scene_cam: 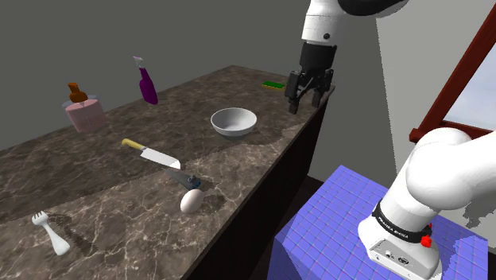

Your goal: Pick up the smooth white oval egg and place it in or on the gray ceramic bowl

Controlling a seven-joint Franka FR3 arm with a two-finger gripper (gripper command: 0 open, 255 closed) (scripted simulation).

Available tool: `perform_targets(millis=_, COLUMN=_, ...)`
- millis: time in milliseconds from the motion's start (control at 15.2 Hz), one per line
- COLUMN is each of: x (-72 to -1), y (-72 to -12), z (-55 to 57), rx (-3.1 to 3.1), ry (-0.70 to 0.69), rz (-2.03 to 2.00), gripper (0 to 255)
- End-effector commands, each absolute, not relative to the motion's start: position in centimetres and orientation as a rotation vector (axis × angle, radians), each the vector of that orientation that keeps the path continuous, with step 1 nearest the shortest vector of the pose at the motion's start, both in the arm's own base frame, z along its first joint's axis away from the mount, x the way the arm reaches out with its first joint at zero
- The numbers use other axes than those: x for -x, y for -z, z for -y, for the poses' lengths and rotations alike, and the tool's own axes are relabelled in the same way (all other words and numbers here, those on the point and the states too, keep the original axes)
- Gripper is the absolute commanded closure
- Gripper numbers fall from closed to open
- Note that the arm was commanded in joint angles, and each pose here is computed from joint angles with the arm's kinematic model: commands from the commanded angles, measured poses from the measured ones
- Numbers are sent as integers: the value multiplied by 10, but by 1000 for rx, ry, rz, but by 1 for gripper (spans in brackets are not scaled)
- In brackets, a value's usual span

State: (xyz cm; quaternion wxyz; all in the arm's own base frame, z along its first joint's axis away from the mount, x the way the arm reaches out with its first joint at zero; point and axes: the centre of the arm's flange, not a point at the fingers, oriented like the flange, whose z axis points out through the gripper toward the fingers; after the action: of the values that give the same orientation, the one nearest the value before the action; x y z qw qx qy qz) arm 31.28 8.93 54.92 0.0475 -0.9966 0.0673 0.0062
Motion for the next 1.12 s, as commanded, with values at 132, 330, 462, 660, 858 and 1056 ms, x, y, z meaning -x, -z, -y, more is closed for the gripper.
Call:
perform_targets(millis=132, x=-321, y=-532, z=-144, rx=3058, ry=-58, rz=-352, gripper=0)
perform_targets(millis=330, x=-331, y=-518, z=-183, rx=3068, ry=-88, rz=-459, gripper=0)
perform_targets(millis=462, x=-340, y=-508, z=-209, rx=3072, ry=-108, rz=-530, gripper=0)
perform_targets(millis=660, x=-354, y=-491, z=-246, rx=3075, ry=-138, rz=-639, gripper=0)
perform_targets(millis=858, x=-370, y=-474, z=-282, rx=3074, ry=-169, rz=-747, gripper=0)
perform_targets(millis=1056, x=-388, y=-455, z=-316, rx=3068, ry=-199, rz=-857, gripper=0)
